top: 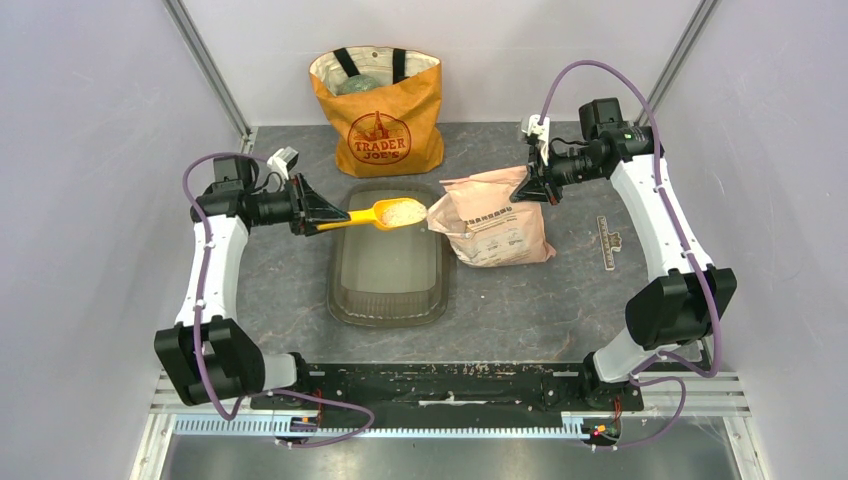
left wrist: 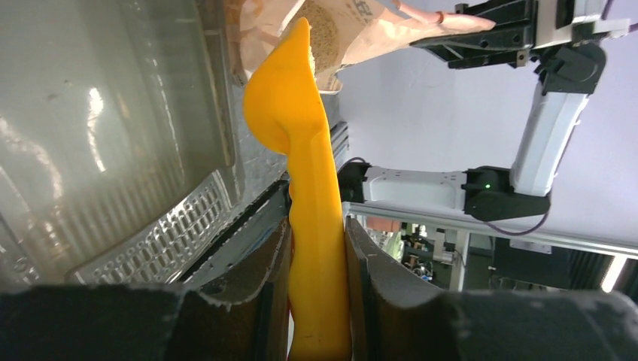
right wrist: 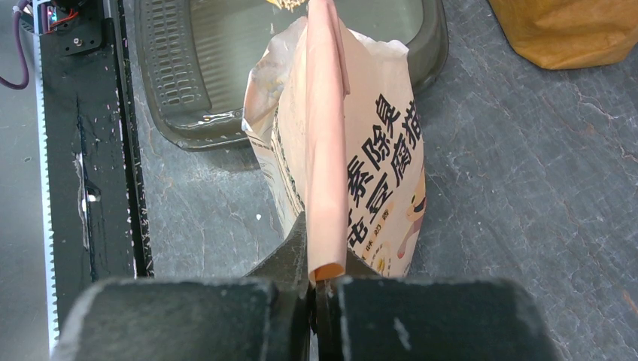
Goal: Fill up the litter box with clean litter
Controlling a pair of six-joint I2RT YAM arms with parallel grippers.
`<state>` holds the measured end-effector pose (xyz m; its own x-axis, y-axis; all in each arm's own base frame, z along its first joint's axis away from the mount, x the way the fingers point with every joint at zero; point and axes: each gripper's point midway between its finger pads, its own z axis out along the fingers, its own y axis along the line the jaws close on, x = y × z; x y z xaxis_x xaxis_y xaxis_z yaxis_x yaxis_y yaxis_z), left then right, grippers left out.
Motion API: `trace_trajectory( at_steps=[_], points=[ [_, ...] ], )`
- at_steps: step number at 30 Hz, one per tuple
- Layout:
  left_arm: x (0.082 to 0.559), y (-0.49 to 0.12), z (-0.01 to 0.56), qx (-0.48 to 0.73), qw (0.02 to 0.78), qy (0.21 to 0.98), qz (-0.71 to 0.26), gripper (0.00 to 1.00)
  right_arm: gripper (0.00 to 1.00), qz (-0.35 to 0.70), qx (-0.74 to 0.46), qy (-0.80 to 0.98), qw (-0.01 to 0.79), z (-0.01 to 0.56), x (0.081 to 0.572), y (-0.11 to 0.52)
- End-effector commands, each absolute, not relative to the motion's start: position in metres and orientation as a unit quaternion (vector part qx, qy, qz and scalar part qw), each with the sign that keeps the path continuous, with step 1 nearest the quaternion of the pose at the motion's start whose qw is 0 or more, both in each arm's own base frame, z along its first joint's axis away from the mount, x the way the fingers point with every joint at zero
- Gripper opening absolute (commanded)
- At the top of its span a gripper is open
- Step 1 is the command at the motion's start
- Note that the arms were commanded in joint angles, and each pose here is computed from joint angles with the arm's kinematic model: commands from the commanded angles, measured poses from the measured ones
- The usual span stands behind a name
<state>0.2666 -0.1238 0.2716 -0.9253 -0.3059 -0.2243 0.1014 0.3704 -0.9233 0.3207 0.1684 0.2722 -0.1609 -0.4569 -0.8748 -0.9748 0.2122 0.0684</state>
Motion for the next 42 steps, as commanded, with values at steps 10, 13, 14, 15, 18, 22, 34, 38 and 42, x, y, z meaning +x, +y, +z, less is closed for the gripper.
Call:
trace_trajectory(
  at_steps=[10, 13, 14, 15, 18, 22, 34, 38, 42],
  points=[
    [0.288, -0.076, 0.230, -0.053, 0.255, 0.910, -0.321, 0.02, 0.00, 0.349, -0.557, 0.599, 0.458, 0.332, 0.320, 0.186],
    [0.292, -0.079, 0.229, -0.021, 0.268, 0.926, -0.267, 0.02, 0.00, 0.347, -0.556, 0.603, 0.455, 0.328, 0.321, 0.185],
    [0.293, -0.080, 0.229, -0.004, 0.276, 0.929, -0.246, 0.02, 0.00, 0.347, -0.556, 0.605, 0.453, 0.326, 0.321, 0.185],
    [0.292, -0.081, 0.229, 0.009, 0.280, 0.932, -0.229, 0.02, 0.00, 0.345, -0.557, 0.605, 0.452, 0.325, 0.320, 0.184],
    [0.291, -0.088, 0.231, 0.056, 0.293, 0.937, -0.182, 0.02, 0.00, 0.345, -0.558, 0.607, 0.449, 0.322, 0.318, 0.183],
    [0.291, -0.090, 0.239, 0.113, 0.320, 0.933, -0.121, 0.02, 0.00, 0.344, -0.558, 0.607, 0.449, 0.322, 0.317, 0.183],
    [0.265, -0.175, 0.336, 0.264, 0.366, 0.831, -0.324, 0.02, 0.00, 0.341, -0.564, 0.603, 0.451, 0.324, 0.312, 0.182],
    [0.263, -0.190, 0.344, 0.259, 0.338, 0.821, -0.382, 0.02, 0.00, 0.338, -0.567, 0.599, 0.453, 0.326, 0.309, 0.182],
    [0.267, -0.200, 0.337, 0.232, 0.298, 0.828, -0.414, 0.02, 0.00, 0.339, -0.568, 0.597, 0.454, 0.327, 0.308, 0.182]
  ],
)
